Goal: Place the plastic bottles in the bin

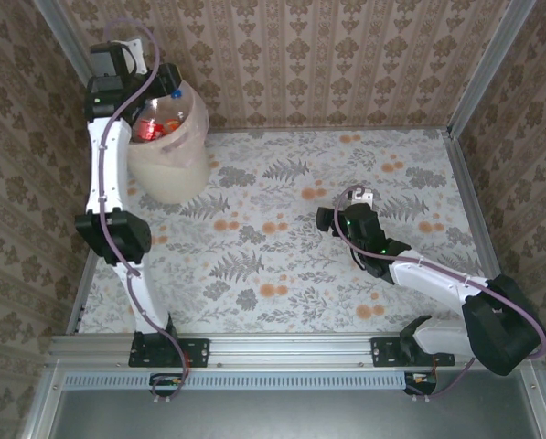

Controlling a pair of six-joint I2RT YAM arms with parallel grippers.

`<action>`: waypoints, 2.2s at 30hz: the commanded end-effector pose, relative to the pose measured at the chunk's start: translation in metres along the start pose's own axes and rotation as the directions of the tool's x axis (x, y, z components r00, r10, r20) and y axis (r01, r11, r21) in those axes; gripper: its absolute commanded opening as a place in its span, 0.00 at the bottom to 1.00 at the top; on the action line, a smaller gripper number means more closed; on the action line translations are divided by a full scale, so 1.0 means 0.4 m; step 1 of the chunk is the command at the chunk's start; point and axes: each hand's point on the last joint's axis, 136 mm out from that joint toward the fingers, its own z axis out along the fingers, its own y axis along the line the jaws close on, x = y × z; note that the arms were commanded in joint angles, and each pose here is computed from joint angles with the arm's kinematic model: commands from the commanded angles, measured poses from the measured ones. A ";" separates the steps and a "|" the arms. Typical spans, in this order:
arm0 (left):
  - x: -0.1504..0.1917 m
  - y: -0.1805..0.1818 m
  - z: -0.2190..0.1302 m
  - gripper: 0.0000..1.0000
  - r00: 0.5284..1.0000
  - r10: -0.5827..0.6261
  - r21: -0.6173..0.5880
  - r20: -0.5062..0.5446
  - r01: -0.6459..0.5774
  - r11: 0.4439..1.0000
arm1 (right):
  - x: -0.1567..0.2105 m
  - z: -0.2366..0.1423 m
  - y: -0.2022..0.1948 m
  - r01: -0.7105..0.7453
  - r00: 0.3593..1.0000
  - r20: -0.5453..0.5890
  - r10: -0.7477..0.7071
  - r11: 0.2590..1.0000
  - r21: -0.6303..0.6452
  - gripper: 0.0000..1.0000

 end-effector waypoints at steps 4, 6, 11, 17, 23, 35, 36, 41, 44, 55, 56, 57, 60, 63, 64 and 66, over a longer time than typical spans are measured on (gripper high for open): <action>0.195 0.159 0.103 0.61 0.970 -0.133 -0.189 -0.201 0.095 0.977 | -0.015 -0.005 -0.010 -0.008 1.000 0.005 0.007 1.000 0.024 1.00; 0.213 0.175 0.108 0.61 0.967 -0.137 -0.212 -0.213 0.092 0.973 | -0.014 -0.005 -0.010 -0.005 1.000 0.004 0.005 1.000 0.026 1.00; 0.206 0.182 0.098 0.61 0.968 -0.140 -0.214 -0.208 0.095 0.972 | -0.014 -0.001 -0.007 -0.005 1.000 0.003 0.005 1.000 0.024 1.00; 0.115 0.082 0.030 0.68 0.983 -0.114 -0.078 -0.143 0.103 0.992 | -0.014 0.001 -0.006 -0.006 1.000 0.002 0.006 1.000 0.023 1.00; -0.019 -0.063 -0.138 0.79 0.999 -0.053 0.075 0.010 0.052 0.996 | -0.018 -0.002 -0.010 -0.013 1.000 0.014 0.012 1.000 0.026 1.00; 0.014 -0.015 -0.550 1.00 0.944 0.015 -0.273 0.329 0.080 0.959 | -0.068 -0.038 -0.065 -0.030 0.992 0.124 0.021 0.997 0.072 1.00; 0.034 0.001 -0.576 1.00 0.938 0.001 -0.308 0.348 0.113 0.944 | -0.075 -0.045 -0.079 -0.032 0.990 0.138 0.020 0.996 0.084 1.00; 0.157 0.087 -0.675 1.00 0.888 -0.059 -0.431 0.455 0.278 0.858 | -0.111 -0.094 -0.184 -0.071 0.973 0.228 0.031 0.982 0.173 1.00; 0.253 0.147 -0.689 1.00 0.873 -0.091 -0.491 0.479 0.352 0.797 | -0.128 -0.127 -0.252 -0.095 0.962 0.273 0.030 0.969 0.228 1.00; 0.526 0.325 -0.614 1.00 0.936 -0.099 -0.693 0.339 0.319 0.647 | -0.117 -0.155 -0.420 -0.082 0.963 0.268 -0.030 0.915 0.395 1.00; 0.547 0.342 -0.605 1.00 0.939 -0.098 -0.710 0.330 0.316 0.630 | -0.116 -0.149 -0.428 -0.072 0.963 0.266 -0.040 0.914 0.399 1.00; 0.572 0.358 -0.593 1.00 0.944 -0.099 -0.723 0.314 0.306 0.619 | -0.112 -0.141 -0.436 -0.057 0.966 0.254 -0.053 0.911 0.408 1.00; 0.618 0.383 -0.549 1.00 0.961 -0.081 -0.731 0.264 0.255 0.633 | -0.100 -0.110 -0.454 0.005 0.974 0.204 -0.102 0.905 0.426 1.00; 0.662 0.405 -0.512 1.00 0.977 -0.073 -0.745 0.200 0.200 0.637 | -0.088 -0.057 -0.454 0.078 0.980 0.140 -0.145 0.914 0.397 1.00; 0.676 0.410 -0.497 1.00 0.981 -0.073 -0.743 0.177 0.182 0.644 | -0.089 -0.041 -0.450 0.097 0.978 0.132 -0.159 0.918 0.386 1.00; 0.688 0.411 -0.462 1.00 0.990 -0.039 -0.726 0.135 0.126 0.676 | -0.092 -0.010 -0.440 0.116 0.976 0.134 -0.174 0.928 0.354 1.00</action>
